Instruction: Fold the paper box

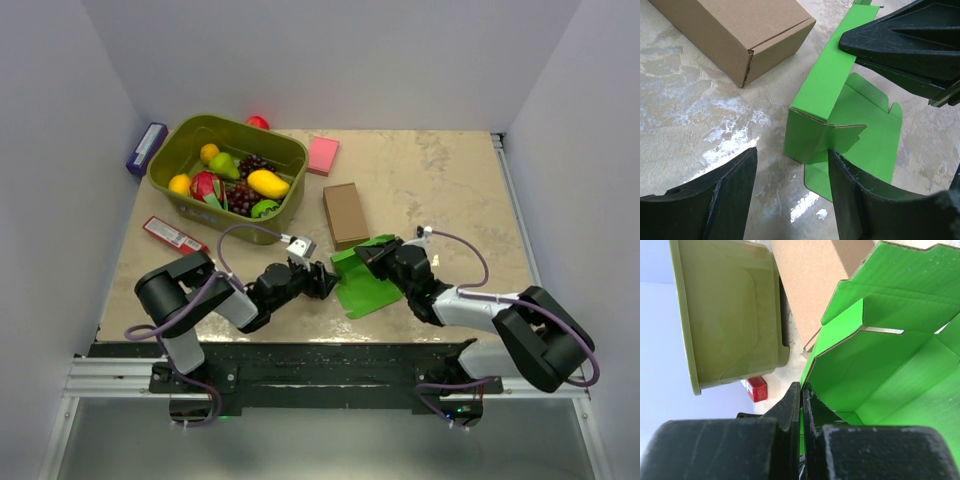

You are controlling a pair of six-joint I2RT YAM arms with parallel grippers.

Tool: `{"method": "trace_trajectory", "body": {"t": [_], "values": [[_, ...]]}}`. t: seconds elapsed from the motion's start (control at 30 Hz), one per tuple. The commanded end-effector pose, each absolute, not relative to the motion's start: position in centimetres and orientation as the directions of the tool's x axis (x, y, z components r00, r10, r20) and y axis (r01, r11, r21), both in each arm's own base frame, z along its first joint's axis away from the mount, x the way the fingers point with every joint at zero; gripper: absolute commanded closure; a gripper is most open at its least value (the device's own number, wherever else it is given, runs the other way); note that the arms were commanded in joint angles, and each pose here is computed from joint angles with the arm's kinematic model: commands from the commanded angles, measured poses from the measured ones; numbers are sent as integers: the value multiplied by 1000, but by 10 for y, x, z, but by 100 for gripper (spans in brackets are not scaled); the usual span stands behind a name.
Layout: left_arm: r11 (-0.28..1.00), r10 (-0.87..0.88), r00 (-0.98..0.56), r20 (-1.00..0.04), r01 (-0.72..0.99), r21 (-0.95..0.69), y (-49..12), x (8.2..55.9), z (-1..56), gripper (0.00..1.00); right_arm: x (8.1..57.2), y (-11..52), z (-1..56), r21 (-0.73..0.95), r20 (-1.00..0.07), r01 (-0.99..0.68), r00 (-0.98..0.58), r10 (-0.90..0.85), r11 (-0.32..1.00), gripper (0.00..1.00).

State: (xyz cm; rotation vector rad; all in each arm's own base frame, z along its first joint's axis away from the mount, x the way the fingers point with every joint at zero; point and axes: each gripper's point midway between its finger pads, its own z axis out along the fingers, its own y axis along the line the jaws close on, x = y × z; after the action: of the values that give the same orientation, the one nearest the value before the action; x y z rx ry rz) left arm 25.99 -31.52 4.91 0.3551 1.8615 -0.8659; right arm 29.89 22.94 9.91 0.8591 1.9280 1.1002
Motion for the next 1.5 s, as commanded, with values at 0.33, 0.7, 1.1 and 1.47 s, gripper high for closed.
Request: {"method": "trace_trajectory", "body": {"t": [0.33, 0.7, 1.1, 1.47], "values": [[753, -119, -305, -945, 592, -286, -330, 272, 65, 39, 275, 199, 73, 869, -316, 207, -466, 827, 449, 100], [747, -100, -269, -958, 616, -251, -342, 271, 62, 39, 267, 189, 62, 852, -332, 229, -458, 825, 470, 100], [769, -120, -202, -972, 600, -219, -346, 280, 70, 39, 265, 189, 59, 848, -331, 234, -468, 819, 476, 100], [830, -113, -163, -980, 527, -183, -341, 292, 69, 54, 265, 191, 59, 850, -321, 238, -473, 820, 470, 100]]}}
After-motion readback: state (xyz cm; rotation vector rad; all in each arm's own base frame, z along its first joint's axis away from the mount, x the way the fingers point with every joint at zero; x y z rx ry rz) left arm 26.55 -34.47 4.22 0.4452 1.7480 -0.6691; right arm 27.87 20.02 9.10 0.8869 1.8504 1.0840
